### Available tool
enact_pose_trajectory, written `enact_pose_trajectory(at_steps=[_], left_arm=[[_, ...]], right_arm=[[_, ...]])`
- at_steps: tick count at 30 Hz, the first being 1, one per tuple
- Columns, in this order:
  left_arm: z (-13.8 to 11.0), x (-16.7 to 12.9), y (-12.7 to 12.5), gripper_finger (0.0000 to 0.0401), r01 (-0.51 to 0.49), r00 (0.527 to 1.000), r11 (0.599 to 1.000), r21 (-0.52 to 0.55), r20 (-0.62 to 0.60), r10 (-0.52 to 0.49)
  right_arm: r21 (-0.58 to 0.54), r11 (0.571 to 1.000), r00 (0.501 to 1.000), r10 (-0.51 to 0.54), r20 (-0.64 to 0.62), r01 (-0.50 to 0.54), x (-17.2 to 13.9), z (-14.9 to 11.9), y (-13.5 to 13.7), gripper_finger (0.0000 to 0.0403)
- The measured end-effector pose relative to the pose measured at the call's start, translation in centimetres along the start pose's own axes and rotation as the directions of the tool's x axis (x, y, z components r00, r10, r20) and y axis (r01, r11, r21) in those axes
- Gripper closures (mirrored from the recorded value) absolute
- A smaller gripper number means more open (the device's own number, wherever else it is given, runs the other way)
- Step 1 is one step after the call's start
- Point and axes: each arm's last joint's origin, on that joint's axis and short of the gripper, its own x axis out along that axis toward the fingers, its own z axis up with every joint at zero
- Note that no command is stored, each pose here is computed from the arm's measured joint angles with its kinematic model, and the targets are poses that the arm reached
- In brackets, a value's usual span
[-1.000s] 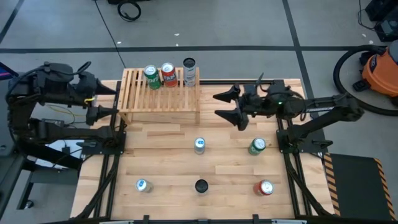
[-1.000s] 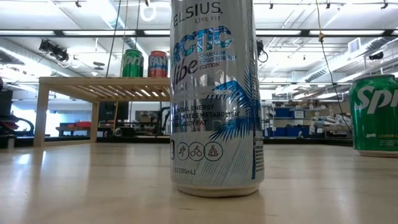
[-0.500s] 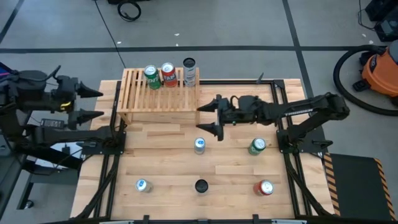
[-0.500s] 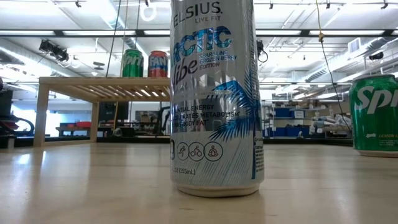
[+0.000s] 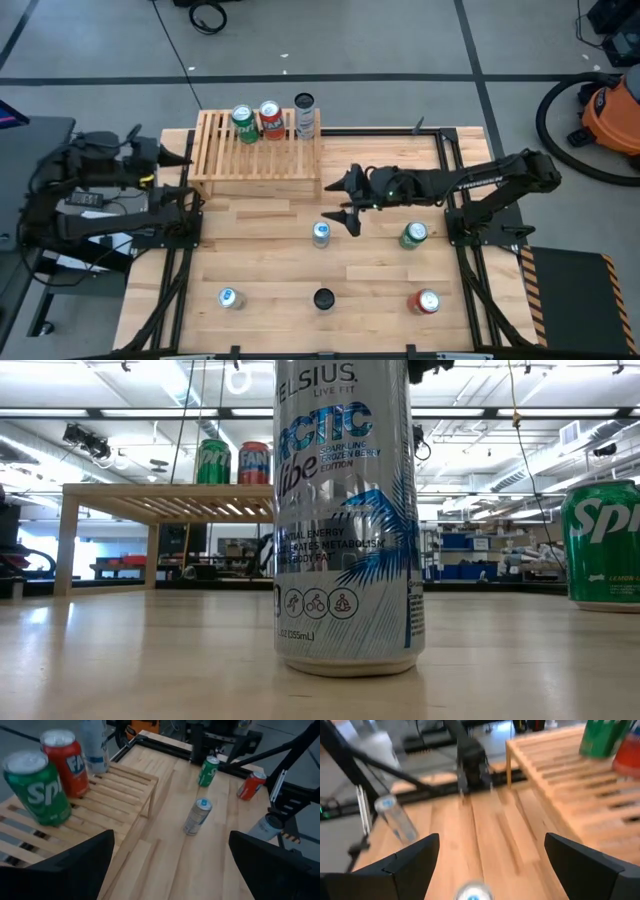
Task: Place canned beverage on shelf
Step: Put the top blue soda can on the shelf
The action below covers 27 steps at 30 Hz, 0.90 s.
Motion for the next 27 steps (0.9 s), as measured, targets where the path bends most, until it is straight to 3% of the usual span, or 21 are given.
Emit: enact_pose_trajectory(at_steps=[6, 10, 16, 27], left_arm=[[-3.1, 1.5, 0.5, 0.0005, 0.003, 1.0, 0.999, -0.044, 0.022, -0.002], [-4.8, 2.7, 0.9, 0.0005, 0.011, 0.998, 0.998, -0.058, 0.065, -0.007], [-6.5, 4.6, 1.3, 0.0005, 0.02, 0.994, 0.998, -0.063, 0.106, -0.013], [-7.9, 7.4, 1.7, 0.0005, 0.019, 0.994, 0.998, -0.061, 0.105, -0.013]], right_arm=[[-0.018, 0.99, 0.98, -0.143, -0.134, 0.142, -0.4, -2.0, 1.1, 0.0031], [-0.023, 0.987, 0.976, -0.159, -0.149, 0.157, -0.5, -3.6, 2.1, 0.0031], [0.003, 0.977, 0.975, -0.211, -0.072, 0.211, -0.1, -6.5, 2.2, 0.0031], [0.092, 0.986, 0.987, -0.149, 0.065, 0.142, -0.1, -10.9, 0.9, 0.0031]])
